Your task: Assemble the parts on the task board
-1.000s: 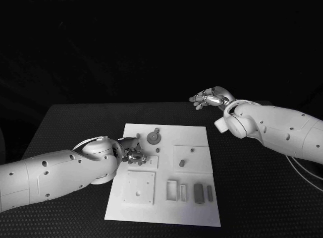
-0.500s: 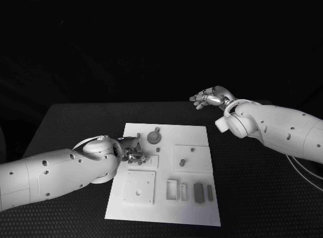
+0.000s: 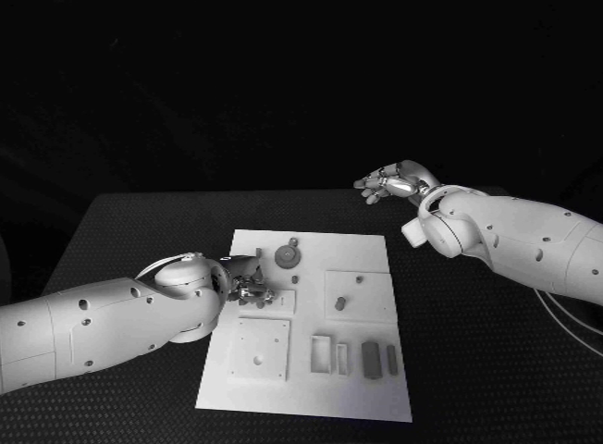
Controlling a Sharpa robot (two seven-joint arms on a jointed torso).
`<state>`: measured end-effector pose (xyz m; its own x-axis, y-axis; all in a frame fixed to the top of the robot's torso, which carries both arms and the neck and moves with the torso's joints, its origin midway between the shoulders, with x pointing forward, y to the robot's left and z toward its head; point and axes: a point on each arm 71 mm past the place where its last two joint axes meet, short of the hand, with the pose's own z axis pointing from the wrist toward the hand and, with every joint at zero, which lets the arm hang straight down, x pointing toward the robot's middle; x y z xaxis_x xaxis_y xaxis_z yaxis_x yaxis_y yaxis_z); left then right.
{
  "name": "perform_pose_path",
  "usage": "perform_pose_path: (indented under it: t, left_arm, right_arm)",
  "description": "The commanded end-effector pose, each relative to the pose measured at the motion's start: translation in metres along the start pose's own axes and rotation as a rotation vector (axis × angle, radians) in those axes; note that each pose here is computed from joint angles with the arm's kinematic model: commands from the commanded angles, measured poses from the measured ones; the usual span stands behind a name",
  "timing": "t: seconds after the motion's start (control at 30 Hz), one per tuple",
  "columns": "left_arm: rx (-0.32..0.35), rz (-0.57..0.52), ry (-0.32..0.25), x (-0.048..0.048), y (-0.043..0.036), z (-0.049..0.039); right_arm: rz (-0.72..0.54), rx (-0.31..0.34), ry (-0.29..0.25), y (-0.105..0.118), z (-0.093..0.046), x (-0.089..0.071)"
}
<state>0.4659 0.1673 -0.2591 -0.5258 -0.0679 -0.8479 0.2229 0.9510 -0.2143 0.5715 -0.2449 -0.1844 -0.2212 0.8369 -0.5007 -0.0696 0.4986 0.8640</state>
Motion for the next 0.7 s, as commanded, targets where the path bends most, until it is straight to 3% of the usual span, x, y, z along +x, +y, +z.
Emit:
perform_pose_path:
  t: [0.03,0.7]
  left_arm:
    - [-0.018,0.021,0.030,0.0044,0.0026,0.0001]
    - [-0.012,0.031,0.072,0.0075,-0.0046,0.0031]
  right_arm:
    - [0.004,-0.007,0.016,0.0006,0.0000,0.0017]
    - [0.005,-0.007,0.018,0.0011,0.0002,0.0027]
